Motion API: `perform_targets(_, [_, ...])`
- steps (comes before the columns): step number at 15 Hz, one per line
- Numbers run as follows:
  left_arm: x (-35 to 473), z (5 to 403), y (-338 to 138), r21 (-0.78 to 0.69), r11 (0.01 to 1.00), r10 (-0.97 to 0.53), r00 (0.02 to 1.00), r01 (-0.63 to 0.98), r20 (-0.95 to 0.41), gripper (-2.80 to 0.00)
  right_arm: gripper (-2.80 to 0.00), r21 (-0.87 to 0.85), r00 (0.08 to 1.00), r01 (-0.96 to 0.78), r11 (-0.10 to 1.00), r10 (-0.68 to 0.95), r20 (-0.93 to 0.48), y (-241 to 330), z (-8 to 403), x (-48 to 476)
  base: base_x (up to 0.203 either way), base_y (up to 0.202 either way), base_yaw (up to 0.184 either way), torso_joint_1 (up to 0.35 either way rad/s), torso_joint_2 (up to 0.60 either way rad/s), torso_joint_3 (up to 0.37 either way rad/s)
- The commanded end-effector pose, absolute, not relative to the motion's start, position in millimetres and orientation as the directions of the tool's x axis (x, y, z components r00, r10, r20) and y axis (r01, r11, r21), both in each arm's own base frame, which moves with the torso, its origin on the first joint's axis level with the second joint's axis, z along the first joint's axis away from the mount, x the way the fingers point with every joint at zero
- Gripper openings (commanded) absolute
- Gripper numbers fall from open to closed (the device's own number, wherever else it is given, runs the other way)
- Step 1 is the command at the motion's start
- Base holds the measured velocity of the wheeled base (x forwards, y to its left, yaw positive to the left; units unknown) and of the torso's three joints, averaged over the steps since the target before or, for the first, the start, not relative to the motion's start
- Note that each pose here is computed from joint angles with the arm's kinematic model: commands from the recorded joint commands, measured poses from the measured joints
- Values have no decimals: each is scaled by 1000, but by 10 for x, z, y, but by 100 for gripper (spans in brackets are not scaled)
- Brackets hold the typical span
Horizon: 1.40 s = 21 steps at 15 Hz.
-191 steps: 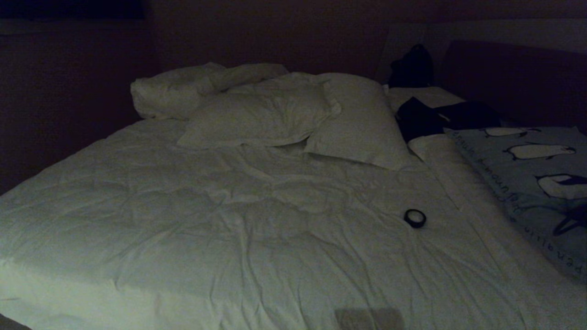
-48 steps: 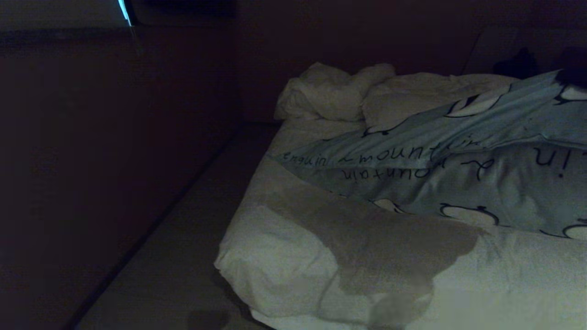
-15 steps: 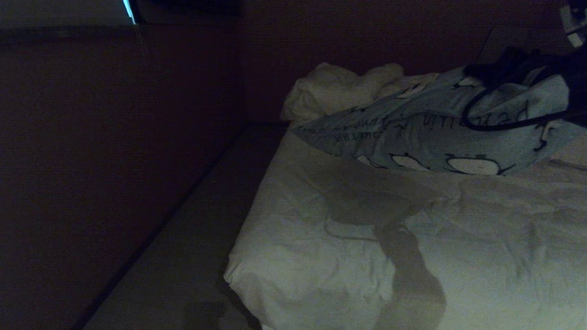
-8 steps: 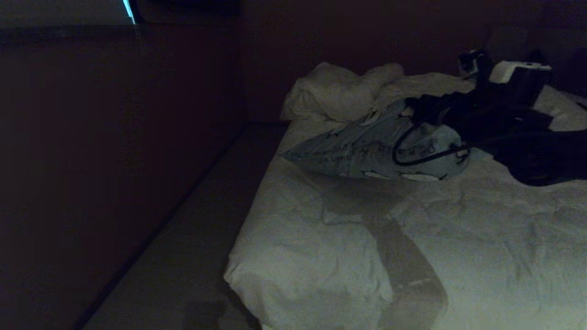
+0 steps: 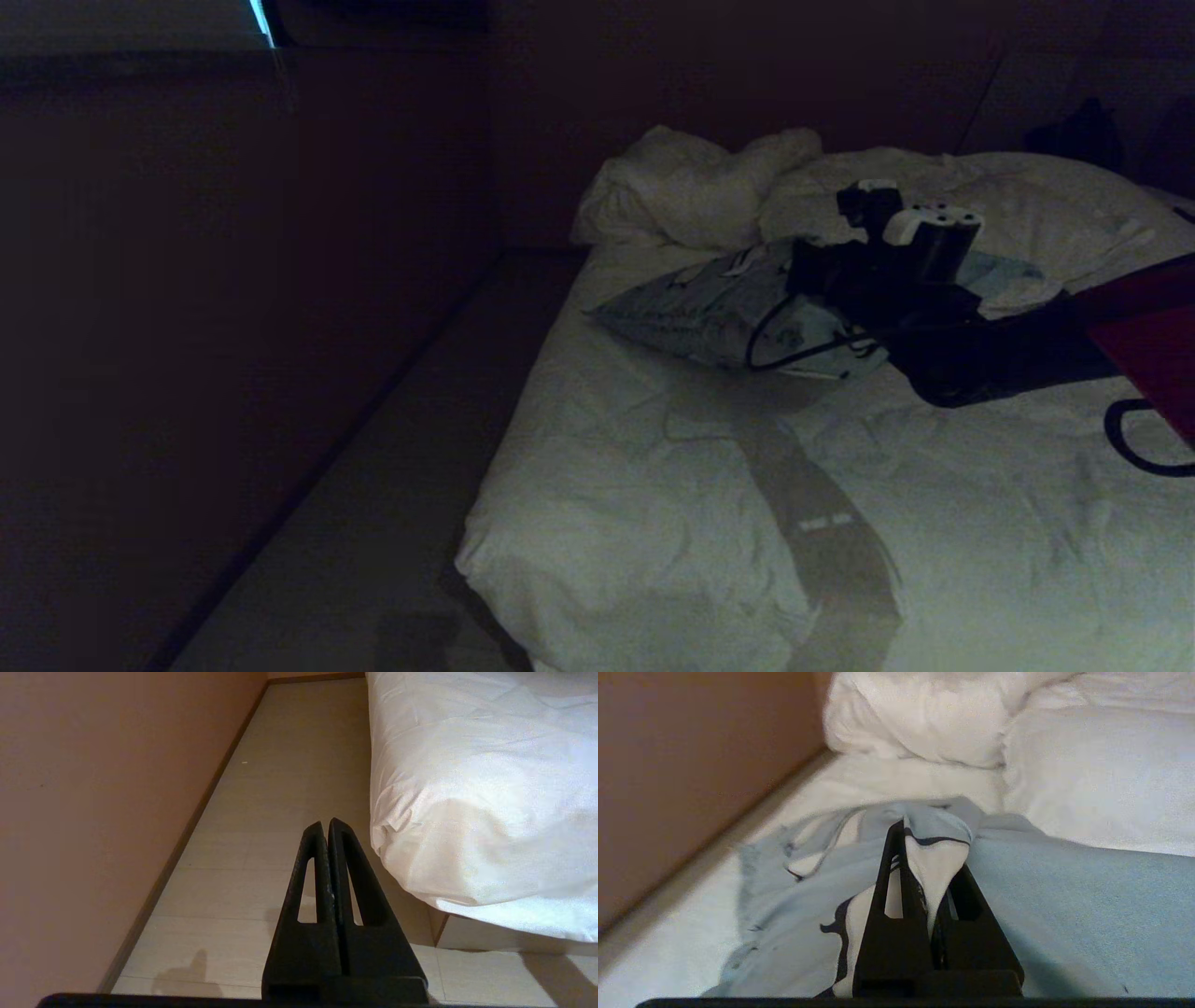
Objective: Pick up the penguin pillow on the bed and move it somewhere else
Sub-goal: Place the pillow at the end of the bed
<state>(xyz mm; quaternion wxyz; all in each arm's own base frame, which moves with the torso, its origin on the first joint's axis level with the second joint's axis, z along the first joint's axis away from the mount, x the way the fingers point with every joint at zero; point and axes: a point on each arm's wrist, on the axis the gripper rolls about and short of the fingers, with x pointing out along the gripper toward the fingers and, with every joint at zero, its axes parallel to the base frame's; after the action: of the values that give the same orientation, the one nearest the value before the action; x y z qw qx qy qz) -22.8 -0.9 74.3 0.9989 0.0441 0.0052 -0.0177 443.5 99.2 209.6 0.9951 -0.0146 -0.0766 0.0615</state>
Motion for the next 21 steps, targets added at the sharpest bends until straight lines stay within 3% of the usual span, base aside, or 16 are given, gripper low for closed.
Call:
perform_targets(1, [-228, 738, -10, 88, 995, -34, 999, 35, -12, -280, -280, -111, 994, -72, 991, 81, 76, 1027, 1834, 4439, 0, 0, 0, 0, 0, 0])
perform_targets(5, [-228, 738, -10, 88, 995, -34, 999, 35, -12, -280, -280, -139, 996, -79, 987, 84, 30, 1055, 1744, 4368, 0, 0, 0, 0, 0, 0])
perform_targets(6, [-228, 738, -10, 88, 995, -34, 999, 35, -12, -280, -156, -142, 996, -84, 986, 88, 21, 1072, 1721, 4354, 0, 0, 0, 0, 0, 0])
perform_targets(7, [-228, 738, -10, 88, 995, -34, 999, 35, -12, -280, 0, -142, 996, -86, 986, 90, 20, 1073, 1728, 4335, 0, 0, 0, 0, 0, 0])
perform_targets(16, [-228, 738, -10, 88, 995, -34, 999, 35, -12, -280, 0, -97, 969, -120, 988, 138, 205, 993, 2685, 3420, 0, 0, 0, 3, 1, 0])
perform_targets(17, [-228, 738, -10, 88, 995, -34, 999, 35, -12, -280, -280, -87, 963, -119, 989, 137, 233, 955, 2801, 3285, 0, 0, 0, 0, 0, 0])
perform_targets(21, [-228, 738, -10, 88, 995, -34, 999, 35, -12, -280, -280, -53, 944, -93, 994, 105, 314, 811, 3104, 2872, 0, 0, 0, 0, 0, 0])
